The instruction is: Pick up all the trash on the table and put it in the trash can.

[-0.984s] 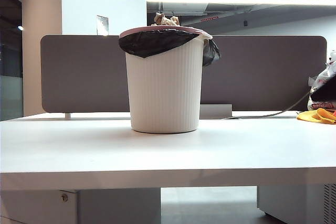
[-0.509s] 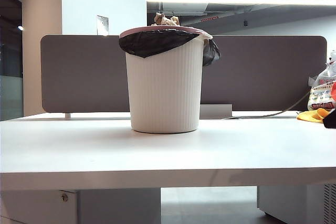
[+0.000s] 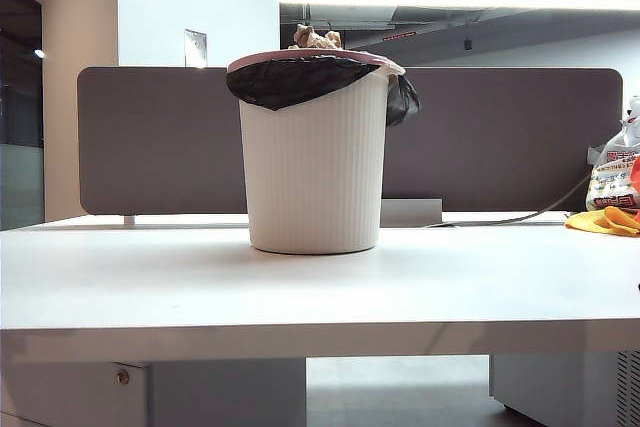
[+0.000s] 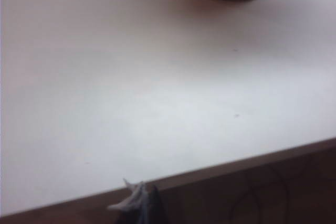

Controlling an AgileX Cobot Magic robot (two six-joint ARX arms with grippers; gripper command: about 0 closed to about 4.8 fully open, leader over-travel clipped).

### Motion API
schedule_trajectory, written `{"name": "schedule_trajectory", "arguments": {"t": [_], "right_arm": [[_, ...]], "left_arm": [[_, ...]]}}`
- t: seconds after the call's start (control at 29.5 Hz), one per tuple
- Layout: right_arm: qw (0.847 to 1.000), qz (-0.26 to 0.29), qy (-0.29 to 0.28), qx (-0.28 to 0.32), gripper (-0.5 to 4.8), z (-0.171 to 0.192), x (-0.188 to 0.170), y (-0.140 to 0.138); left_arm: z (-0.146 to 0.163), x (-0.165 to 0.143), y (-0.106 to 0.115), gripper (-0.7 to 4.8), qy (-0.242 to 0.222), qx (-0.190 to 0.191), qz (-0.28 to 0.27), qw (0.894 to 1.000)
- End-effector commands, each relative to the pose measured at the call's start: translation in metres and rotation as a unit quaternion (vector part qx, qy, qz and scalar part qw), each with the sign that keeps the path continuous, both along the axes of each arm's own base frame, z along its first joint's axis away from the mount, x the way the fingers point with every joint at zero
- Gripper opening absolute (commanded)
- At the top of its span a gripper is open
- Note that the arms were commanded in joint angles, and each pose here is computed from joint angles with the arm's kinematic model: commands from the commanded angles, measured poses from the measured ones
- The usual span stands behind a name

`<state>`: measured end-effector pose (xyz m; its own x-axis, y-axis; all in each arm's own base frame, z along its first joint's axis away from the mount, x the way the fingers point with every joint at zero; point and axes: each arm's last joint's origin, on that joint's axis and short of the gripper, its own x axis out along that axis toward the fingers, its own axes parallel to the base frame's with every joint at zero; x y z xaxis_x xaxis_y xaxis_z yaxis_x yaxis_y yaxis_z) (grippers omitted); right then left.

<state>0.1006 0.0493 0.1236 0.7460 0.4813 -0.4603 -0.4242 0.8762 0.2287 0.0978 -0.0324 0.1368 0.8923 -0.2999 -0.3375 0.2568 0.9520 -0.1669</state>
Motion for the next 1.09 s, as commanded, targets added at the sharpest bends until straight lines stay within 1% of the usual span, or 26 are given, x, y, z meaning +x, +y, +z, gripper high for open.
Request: {"name": "schedule_trajectory", "arguments": {"t": [0.03, 0.31, 0.37, 0.48, 0.54, 0.61, 0.71, 0.78, 0.85, 0.95, 1.09], "right_arm": [[1.0, -0.001, -0.005, 0.002, 0.13, 0.0, 0.0, 0.0], [1.0, -0.001, -0.005, 0.002, 0.13, 0.0, 0.0, 0.0], [1.0, -0.004, -0.009, 0.004, 0.13, 0.001, 0.0, -0.001], [0.999, -0.015, -0.031, 0.013, 0.13, 0.005, 0.0, -0.004], [0.998, -0.034, -0.057, 0.023, 0.13, 0.01, 0.0, -0.008], [0.994, -0.056, -0.088, 0.034, 0.13, 0.016, -0.001, -0.013], [0.982, -0.102, -0.153, 0.05, 0.13, 0.027, -0.003, -0.024], [0.971, -0.134, -0.189, 0.055, 0.13, 0.033, -0.005, -0.031], [0.963, -0.159, -0.212, 0.055, 0.13, 0.037, -0.004, -0.036], [0.957, -0.176, -0.224, 0.054, 0.13, 0.04, -0.004, -0.039], [0.956, -0.184, -0.223, 0.052, 0.13, 0.039, -0.004, -0.041]], "left_arm": [[-0.003, -0.001, 0.0, -0.03, 0.012, -0.007, -0.006, 1.0], [-0.003, -0.001, 0.0, -0.03, 0.011, -0.007, -0.006, 1.0], [-0.002, -0.001, 0.0, -0.03, 0.004, -0.009, -0.004, 1.0], [0.001, -0.001, 0.004, -0.03, -0.013, -0.018, 0.007, 1.0], [0.003, 0.0, 0.011, -0.03, -0.025, -0.023, 0.036, 0.999], [0.005, 0.0, 0.018, -0.03, -0.038, -0.024, 0.072, 0.996], [0.009, 0.0, 0.03, -0.03, -0.061, -0.023, 0.138, 0.988], [0.012, -0.002, 0.037, -0.03, -0.081, -0.023, 0.169, 0.982], [0.014, -0.002, 0.039, -0.03, -0.09, -0.021, 0.189, 0.978], [0.013, -0.002, 0.039, -0.03, -0.088, -0.021, 0.188, 0.978], [0.013, -0.002, 0.039, -0.03, -0.088, -0.02, 0.188, 0.978]]}}
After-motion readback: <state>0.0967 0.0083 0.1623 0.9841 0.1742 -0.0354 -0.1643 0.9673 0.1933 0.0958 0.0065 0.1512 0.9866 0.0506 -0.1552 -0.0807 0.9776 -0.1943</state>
